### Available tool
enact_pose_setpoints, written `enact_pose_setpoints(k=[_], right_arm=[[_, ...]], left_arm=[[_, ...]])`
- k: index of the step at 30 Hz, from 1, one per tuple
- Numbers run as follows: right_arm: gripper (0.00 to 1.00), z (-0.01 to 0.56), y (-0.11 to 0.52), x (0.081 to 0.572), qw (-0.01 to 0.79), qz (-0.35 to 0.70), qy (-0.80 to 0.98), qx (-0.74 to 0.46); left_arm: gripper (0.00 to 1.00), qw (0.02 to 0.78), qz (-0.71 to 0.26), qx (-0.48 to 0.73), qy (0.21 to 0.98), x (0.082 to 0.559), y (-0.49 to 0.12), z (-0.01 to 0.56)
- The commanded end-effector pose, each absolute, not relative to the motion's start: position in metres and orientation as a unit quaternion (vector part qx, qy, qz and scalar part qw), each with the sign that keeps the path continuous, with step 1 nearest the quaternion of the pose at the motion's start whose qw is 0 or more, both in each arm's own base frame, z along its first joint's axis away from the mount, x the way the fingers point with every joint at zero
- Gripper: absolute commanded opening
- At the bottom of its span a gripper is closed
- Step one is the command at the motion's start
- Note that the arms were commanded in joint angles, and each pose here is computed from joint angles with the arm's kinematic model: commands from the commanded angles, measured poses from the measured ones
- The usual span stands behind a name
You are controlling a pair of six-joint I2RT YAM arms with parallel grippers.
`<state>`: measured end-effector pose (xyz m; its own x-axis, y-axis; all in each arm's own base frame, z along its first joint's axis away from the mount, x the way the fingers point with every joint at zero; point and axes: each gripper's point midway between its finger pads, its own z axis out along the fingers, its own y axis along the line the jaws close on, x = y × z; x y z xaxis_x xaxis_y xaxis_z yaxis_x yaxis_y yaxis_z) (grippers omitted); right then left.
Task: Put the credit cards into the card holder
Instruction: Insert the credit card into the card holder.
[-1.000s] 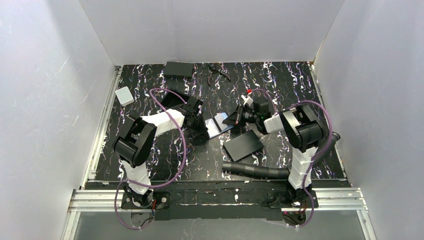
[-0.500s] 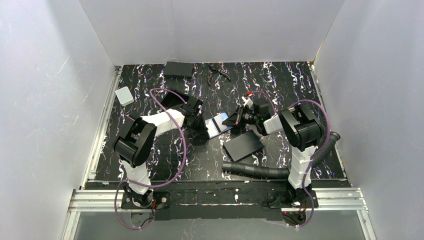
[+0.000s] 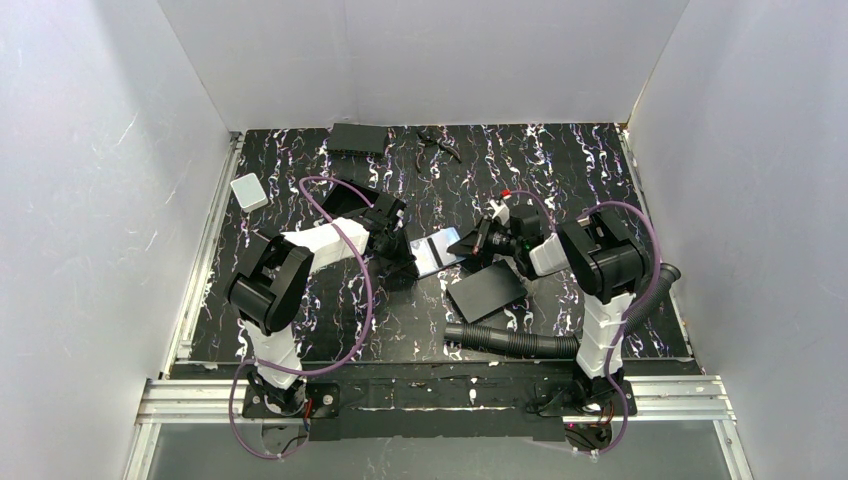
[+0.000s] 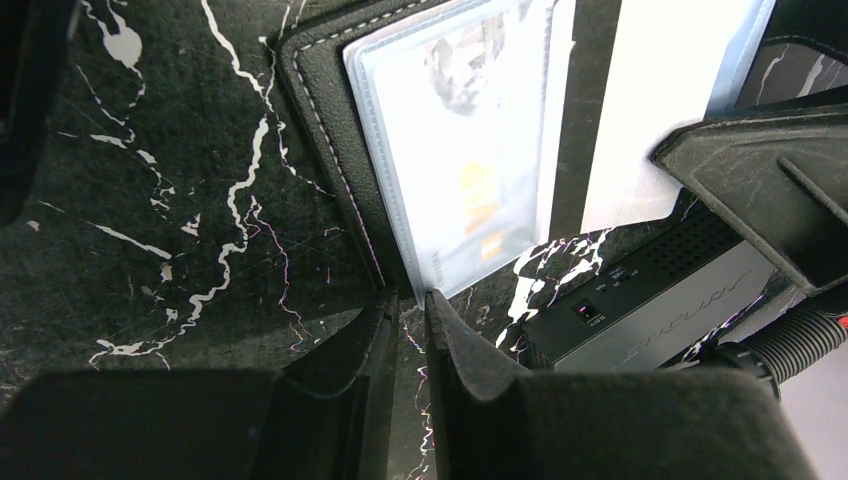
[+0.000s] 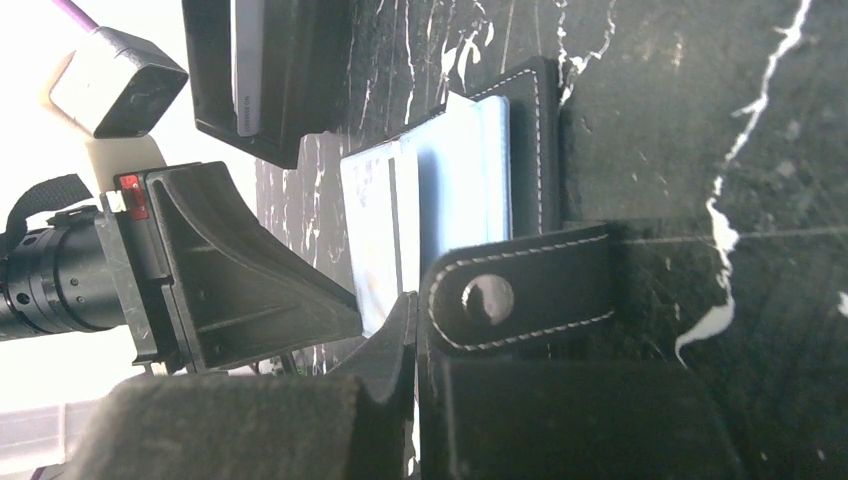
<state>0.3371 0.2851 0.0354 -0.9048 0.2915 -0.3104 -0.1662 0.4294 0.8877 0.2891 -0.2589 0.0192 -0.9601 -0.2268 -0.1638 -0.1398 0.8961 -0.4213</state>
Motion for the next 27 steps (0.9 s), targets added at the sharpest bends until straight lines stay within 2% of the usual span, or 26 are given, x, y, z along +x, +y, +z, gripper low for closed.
enact_pose_setpoints(k=[1,6,27], right_arm=[[0.01,0.04,0.282,0.334,0.231,0.526,0.817,0.047],[0.01,0.05,0.279,0.335,0.259,0.528,0.807,0.051],[0.01,0.042,0.301,0.339,0.203,0.545,0.813,-0.003]], left_arm=[[0.15,0.094,-0.164,-0.095,0.977,0.283,-0.246,-0.005],[0.15,0.093,-0.166,-0.095,0.977,0.283,-0.248,-0.006],[0.15,0.092,-0.166,-0.092,0.977,0.282,-0.247,-0.005]])
